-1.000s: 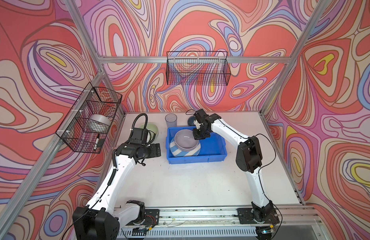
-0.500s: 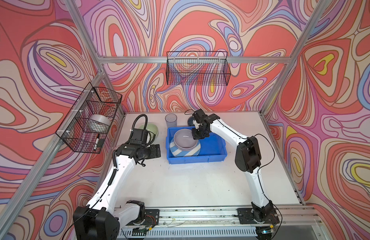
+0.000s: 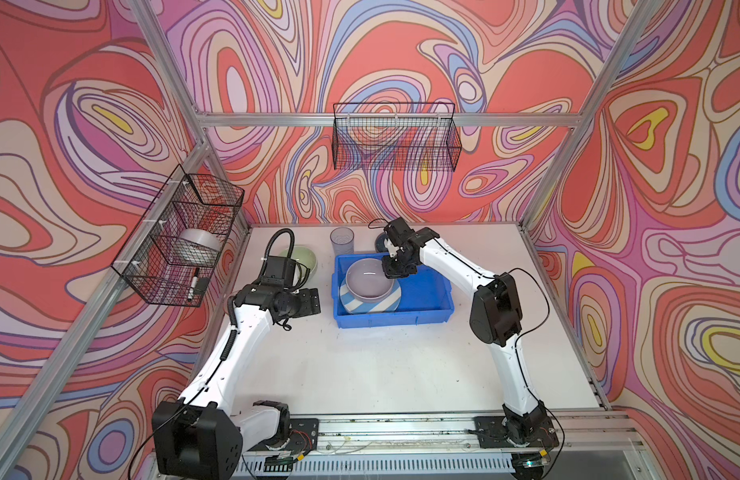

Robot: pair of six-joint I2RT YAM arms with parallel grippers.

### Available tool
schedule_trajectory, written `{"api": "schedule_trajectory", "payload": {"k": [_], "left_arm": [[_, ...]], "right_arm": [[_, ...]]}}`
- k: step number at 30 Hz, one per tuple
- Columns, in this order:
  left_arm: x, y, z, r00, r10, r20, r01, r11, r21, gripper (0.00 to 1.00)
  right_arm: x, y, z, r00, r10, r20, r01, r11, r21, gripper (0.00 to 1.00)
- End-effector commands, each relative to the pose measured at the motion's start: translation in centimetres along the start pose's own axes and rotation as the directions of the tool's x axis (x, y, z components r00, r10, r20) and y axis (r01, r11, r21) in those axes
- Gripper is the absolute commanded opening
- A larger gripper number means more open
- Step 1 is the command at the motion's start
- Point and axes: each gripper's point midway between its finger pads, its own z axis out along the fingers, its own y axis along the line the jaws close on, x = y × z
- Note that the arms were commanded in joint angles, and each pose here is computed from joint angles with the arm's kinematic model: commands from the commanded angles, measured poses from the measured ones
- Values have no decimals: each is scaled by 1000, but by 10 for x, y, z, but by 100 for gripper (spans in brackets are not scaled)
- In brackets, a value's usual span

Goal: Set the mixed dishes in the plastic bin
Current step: 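Lower the bowl onto the striped plates and open the right gripper, then move the left gripper to the pale green bowl while right withdraws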

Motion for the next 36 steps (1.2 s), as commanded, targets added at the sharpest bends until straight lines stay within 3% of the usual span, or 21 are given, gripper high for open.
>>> {"api": "schedule_trajectory", "payload": {"k": [1,5,8,10,17,24,36], "left_arm": [[-19,3,-5,999,-22,42,22,1000,-16,89],[-32,12,-2,997,-48,57,50,998,-44,88],[-44,20,-1,993,-95,65,98,994,-54,87],[-53,27,1,991,-116,69,120,990,-68,86],[-80,58,14,979,-181,92,196,961,-197,78],[-112,82,36,976,-191,104,215,916,-338,76],[-134,105,98,969,-245,-4,227,902,-367,68]], "right_arm": [[-12,12,-27,998,-10,59,11,1000,-22,24],[-12,12,-36,997,-16,77,18,1000,-22,34],[-15,12,-50,993,-18,119,21,999,-25,50],[-15,13,-59,990,-15,143,20,999,-30,54],[-6,12,-89,979,0,202,12,998,-56,56],[10,14,-112,969,12,249,15,994,-108,56],[43,2,-141,957,32,289,4,993,-121,57]]}}
